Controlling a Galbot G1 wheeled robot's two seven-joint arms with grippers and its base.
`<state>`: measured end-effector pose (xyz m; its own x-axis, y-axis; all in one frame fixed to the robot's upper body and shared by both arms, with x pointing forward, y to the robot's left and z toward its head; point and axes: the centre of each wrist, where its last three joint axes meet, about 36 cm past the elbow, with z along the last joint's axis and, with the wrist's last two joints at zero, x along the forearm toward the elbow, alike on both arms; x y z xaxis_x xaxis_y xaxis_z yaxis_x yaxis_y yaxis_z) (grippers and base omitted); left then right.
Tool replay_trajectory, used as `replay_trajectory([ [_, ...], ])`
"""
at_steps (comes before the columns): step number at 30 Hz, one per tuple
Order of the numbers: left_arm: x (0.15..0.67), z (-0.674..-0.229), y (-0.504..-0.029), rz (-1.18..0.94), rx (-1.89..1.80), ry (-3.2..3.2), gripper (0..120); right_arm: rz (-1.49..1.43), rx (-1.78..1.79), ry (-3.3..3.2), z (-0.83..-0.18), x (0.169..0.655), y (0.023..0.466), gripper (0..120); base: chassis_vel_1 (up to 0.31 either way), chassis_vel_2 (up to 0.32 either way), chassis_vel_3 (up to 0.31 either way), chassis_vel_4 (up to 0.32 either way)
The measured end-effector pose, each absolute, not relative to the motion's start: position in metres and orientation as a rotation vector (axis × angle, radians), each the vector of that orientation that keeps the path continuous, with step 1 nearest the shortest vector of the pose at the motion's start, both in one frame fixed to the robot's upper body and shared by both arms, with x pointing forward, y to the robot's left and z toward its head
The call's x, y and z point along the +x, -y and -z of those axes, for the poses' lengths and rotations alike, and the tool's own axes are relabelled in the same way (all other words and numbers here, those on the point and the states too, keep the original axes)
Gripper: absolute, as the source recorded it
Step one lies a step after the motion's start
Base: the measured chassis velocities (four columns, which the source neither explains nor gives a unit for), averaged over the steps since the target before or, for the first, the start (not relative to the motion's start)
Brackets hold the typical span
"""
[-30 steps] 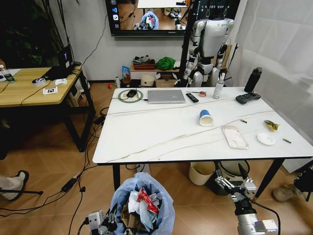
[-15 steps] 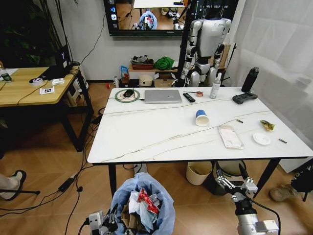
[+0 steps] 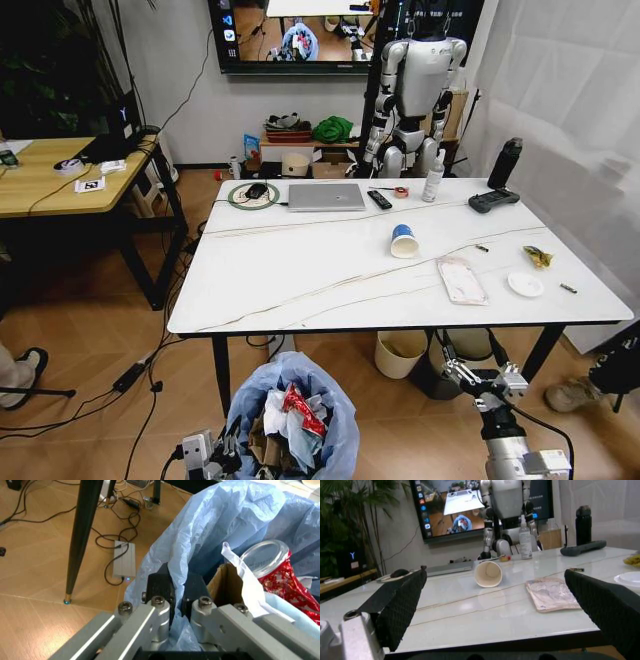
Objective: Pick up the trash bin and place the trash from the table into it.
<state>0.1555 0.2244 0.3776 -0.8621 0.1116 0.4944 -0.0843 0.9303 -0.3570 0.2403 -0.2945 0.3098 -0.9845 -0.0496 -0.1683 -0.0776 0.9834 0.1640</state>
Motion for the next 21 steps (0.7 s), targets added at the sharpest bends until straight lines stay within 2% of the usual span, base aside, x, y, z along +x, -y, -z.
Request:
replay_trajectory([
  [21,0.1553,-0.3782,-0.2226,-0.503,-0.015,2.563,0,-0.275,-0.1,-2.958,-0.3083,0.2445,0.2928,100,-0.033,-0.03,0.026,0.023],
])
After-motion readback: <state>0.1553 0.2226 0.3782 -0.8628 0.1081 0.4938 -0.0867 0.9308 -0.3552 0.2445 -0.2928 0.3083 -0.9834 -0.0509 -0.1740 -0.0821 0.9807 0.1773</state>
